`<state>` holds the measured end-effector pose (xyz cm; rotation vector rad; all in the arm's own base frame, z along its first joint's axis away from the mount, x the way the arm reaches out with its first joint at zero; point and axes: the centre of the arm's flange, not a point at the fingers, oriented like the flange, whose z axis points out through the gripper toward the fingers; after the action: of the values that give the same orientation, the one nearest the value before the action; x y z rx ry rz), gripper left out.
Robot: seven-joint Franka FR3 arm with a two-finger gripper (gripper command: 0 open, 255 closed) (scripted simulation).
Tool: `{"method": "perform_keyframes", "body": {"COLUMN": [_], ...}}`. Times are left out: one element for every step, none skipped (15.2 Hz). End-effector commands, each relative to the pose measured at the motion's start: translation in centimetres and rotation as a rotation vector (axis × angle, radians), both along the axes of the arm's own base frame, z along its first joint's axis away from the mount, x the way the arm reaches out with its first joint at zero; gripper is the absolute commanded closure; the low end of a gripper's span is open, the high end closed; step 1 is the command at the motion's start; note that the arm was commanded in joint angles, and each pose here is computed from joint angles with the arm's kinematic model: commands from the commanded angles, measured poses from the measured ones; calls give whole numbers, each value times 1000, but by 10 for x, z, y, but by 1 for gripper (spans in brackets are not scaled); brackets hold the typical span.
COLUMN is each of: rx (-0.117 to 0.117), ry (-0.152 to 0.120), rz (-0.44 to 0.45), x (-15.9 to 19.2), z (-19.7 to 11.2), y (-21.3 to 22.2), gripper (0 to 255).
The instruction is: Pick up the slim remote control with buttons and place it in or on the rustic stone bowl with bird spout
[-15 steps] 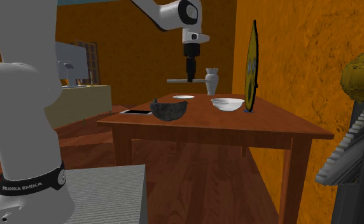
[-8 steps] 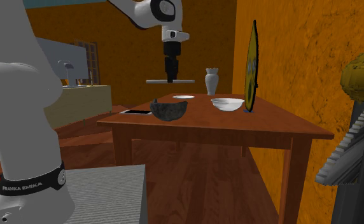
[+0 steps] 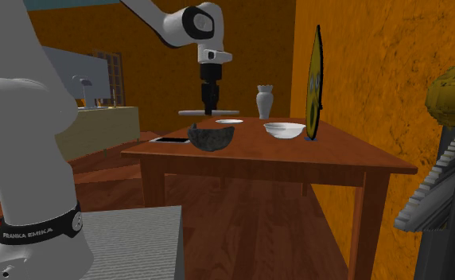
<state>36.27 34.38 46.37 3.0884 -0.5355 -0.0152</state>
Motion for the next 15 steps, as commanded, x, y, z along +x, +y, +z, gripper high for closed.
{"method": "perform_keyframes", "body": {"rx": [0,0,0,0,0,0,0,0,0,0,0,0,0,0,0], "ry": [-1,-1,-1,-1,-1,-1,-1,-1,-1,-1,-1,-1,-1,-1,-1], "rz": [0,0,0,0,0,0,0,0,0,0,0,0,0,0,0], "x": [0,0,0,0,0,0,0,0,0,0,0,0,0,0,0], "z": [-11,-16,-21,-26,-32,-35,-35,-35,-35,-35,-35,-35,-35,-35,-35], "y": [-1,-1,-1,-1,-1,-1,-1,-1,-1,-1,-1,-1,-1,-1,-1], "gripper": [255,255,255,255,255,255,255,255,255,255,255,255,255,255,0]}}
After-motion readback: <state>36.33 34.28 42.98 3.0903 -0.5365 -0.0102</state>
